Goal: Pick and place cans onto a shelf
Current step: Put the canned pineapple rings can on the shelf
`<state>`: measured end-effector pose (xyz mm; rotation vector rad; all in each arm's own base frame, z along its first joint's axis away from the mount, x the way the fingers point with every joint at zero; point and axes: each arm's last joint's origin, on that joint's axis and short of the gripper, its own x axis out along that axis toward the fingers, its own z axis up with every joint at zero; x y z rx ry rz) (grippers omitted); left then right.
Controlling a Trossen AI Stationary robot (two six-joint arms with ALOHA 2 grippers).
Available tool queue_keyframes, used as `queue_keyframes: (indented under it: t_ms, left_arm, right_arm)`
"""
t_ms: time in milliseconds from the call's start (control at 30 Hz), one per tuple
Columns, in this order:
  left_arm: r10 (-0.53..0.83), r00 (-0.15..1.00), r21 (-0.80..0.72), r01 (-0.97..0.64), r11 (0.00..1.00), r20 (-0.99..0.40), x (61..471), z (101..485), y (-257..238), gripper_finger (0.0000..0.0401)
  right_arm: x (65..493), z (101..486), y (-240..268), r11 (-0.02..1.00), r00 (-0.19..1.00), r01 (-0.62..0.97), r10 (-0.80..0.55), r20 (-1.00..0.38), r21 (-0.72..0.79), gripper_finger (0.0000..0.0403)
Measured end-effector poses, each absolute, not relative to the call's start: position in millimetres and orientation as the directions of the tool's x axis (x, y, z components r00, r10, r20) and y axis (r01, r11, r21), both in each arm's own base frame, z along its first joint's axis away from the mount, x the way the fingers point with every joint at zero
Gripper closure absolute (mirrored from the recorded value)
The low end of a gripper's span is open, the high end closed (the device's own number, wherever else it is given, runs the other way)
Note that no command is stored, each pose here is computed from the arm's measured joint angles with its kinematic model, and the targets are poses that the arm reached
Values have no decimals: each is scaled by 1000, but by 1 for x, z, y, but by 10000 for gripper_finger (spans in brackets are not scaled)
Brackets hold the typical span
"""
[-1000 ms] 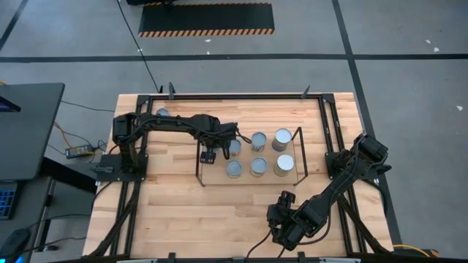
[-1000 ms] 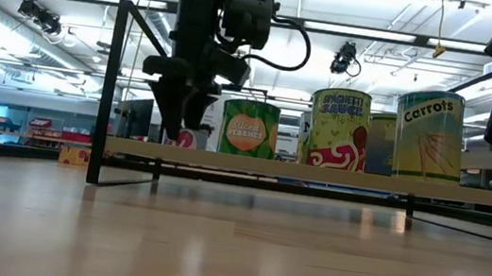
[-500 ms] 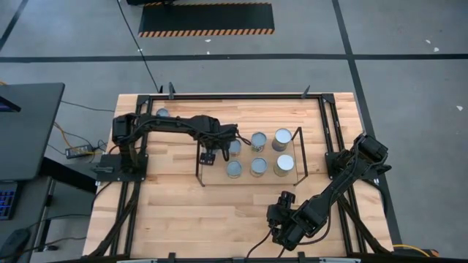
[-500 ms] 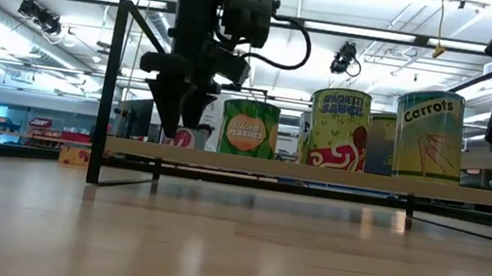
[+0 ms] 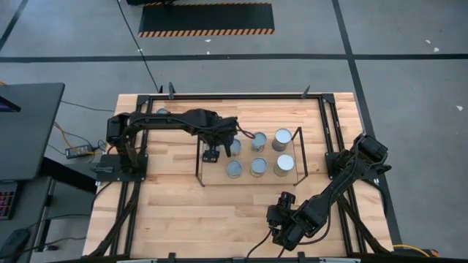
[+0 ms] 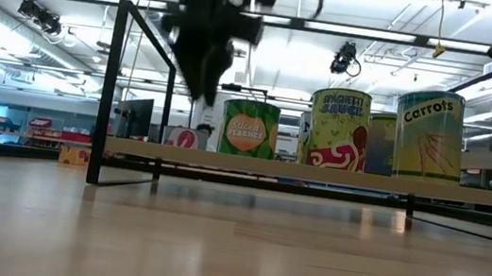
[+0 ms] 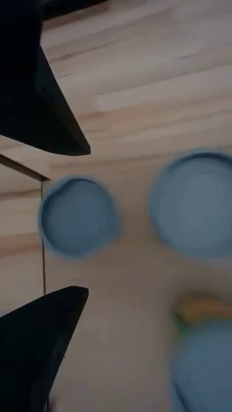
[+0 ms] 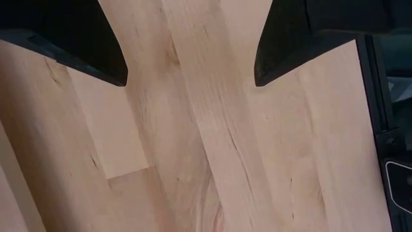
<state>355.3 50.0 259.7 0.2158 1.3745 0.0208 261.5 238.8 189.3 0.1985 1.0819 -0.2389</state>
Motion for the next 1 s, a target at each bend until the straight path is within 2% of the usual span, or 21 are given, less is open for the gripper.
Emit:
queue_keyframes:
  t_ms: [167, 267, 367, 467, 767, 900, 1000]
  left_arm:
    - [98, 361, 136, 83, 987, -927, 357, 318, 49, 47]
    - [109, 397, 143, 55, 988, -911, 345, 356, 54, 47]
    - [142, 380, 142, -28, 990, -914, 326, 383, 69, 47]
    - [201, 320, 162, -145, 976, -926, 300, 395, 91, 47]
    - [237, 116, 148, -508, 848, -965, 221, 362, 173, 54]
    - [182, 11, 129, -663, 737, -983, 190, 324, 202, 55]
    - [157, -24, 120, -758, 641, -987, 173, 288, 219, 52]
  right_arm:
    - [262, 189, 239, 957, 450, 288, -91, -888, 47, 56]
    - [262, 190, 239, 956, 452, 288, -90, -888, 50, 56]
    - [262, 190, 239, 954, 453, 296, -88, -887, 57, 56]
    - [263, 190, 240, 953, 463, 297, -84, -883, 65, 56]
    - [263, 190, 241, 956, 470, 287, -79, -879, 67, 56]
    - [262, 190, 242, 957, 469, 283, -75, -880, 69, 56]
    - [262, 190, 242, 957, 469, 283, -75, -880, 70, 56]
